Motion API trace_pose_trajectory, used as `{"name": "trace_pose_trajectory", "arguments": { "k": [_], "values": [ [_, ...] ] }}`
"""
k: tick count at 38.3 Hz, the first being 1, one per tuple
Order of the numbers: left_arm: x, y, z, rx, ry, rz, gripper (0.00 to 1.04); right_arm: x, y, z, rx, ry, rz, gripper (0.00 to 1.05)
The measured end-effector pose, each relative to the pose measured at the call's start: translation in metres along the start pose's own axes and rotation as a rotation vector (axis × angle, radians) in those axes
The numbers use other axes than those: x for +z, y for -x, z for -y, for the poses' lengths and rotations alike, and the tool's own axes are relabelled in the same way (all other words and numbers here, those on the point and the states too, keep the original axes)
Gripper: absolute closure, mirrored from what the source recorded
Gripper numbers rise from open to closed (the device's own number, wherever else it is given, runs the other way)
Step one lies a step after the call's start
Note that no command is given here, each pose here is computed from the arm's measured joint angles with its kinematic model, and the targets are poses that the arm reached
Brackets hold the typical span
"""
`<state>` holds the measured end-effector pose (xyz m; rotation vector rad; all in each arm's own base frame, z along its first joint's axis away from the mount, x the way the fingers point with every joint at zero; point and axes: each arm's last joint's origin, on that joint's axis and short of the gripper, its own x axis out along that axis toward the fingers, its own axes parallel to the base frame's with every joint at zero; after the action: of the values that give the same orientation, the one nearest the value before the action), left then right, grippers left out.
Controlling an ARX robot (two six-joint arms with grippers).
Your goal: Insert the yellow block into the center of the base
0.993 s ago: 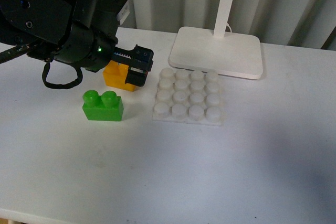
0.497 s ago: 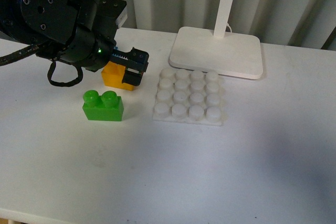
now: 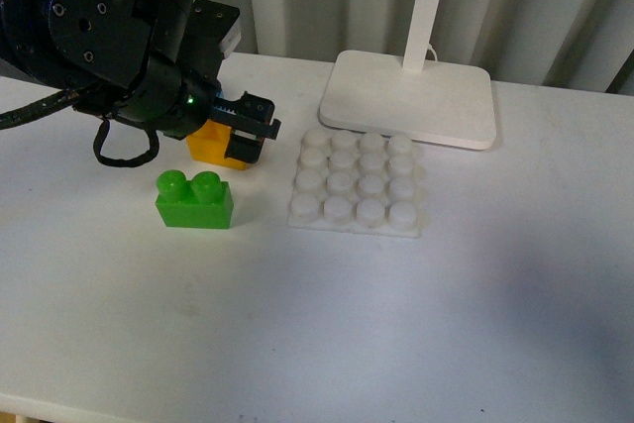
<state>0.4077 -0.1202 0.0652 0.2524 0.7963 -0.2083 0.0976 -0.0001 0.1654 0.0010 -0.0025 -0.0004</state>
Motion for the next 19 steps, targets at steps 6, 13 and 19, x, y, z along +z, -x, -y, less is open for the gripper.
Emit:
{"name": "trace_pose_trajectory", "arguments": {
  "k": [6, 13, 19],
  "values": [
    [0.0, 0.0, 0.0, 0.0, 0.013, -0.001, 0.4, 0.0, 0.0, 0.0, 0.0, 0.0, 0.0, 0.09],
    [0.0, 0.002, 0.001, 0.0, 0.029, 0.001, 0.41, 0.0, 0.0, 0.0, 0.0, 0.0, 0.0, 0.09],
    [0.003, 0.015, 0.005, 0.029, 0.033, 0.006, 0.41, 0.0, 0.0, 0.0, 0.0, 0.0, 0.0, 0.09]
  ]
}}
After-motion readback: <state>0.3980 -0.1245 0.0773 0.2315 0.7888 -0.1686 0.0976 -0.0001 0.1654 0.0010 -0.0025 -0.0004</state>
